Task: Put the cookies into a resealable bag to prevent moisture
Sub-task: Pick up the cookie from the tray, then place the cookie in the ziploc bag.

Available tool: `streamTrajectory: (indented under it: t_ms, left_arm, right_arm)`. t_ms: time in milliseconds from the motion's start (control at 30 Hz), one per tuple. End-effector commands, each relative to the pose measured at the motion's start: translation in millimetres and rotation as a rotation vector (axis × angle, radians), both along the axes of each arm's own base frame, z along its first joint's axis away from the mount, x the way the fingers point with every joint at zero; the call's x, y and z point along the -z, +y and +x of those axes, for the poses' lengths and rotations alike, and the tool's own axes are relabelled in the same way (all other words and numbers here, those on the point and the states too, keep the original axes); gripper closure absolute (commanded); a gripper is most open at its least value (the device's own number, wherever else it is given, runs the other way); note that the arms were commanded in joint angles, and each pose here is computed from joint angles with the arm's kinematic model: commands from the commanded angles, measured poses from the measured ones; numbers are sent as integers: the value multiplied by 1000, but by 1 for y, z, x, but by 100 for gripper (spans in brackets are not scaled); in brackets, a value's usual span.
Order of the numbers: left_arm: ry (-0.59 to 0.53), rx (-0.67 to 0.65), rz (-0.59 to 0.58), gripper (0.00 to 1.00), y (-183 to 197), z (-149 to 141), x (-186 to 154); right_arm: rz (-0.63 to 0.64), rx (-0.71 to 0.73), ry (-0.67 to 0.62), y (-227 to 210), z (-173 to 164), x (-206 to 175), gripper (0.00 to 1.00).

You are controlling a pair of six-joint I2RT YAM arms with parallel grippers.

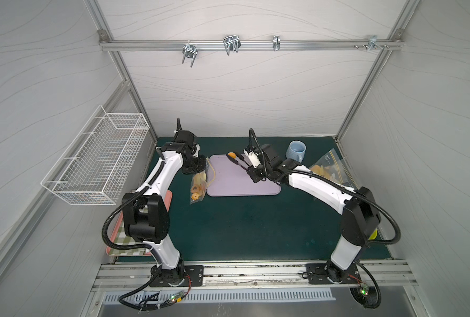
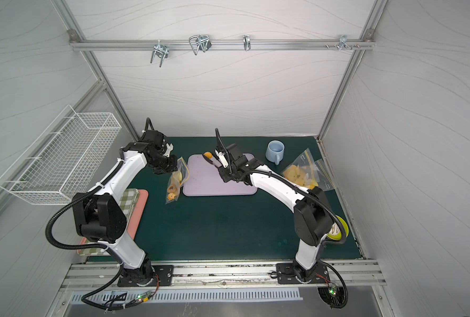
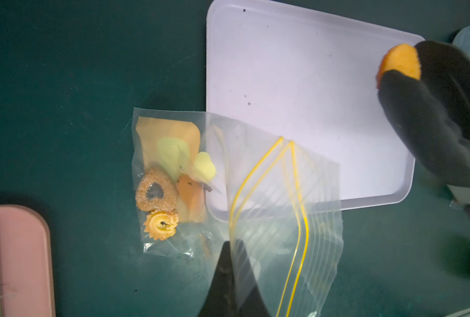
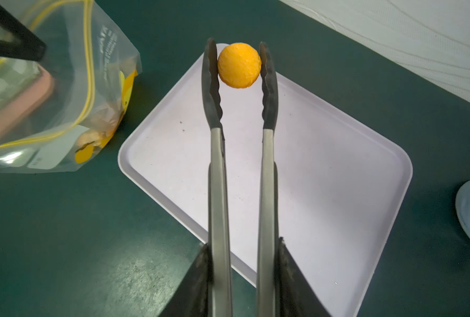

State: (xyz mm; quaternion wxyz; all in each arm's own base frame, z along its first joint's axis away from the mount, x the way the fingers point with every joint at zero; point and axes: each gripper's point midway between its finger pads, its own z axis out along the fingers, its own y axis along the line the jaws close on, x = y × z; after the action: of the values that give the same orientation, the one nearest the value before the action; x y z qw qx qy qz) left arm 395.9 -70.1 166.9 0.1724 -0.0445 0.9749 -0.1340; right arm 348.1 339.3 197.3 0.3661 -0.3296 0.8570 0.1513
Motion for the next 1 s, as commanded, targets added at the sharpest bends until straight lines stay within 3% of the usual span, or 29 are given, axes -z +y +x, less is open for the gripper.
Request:
streamTrajectory:
  t_ms: [0,200,367,800,967]
  left_arm:
    - [-13,40,-22,100,-9,6,-2]
    - [-16,46,-27,100,-11,6,-3]
    - [-17,49,-28,100,-12,6,-4]
    - [-21,54,-30,100,-13,5,-6]
    - [-23,54,-27,100,-13,5,-6]
  right_arm:
    - [106,-86,-42,7,-21,-33,63]
    - [167,-282,-62,18,-69,-57,63]
    - [171,-374,-46,32,-86,-57,63]
    - [135,-401,3,59,-81,-34,62]
    - [140,-403,14,61,-81,-30,53]
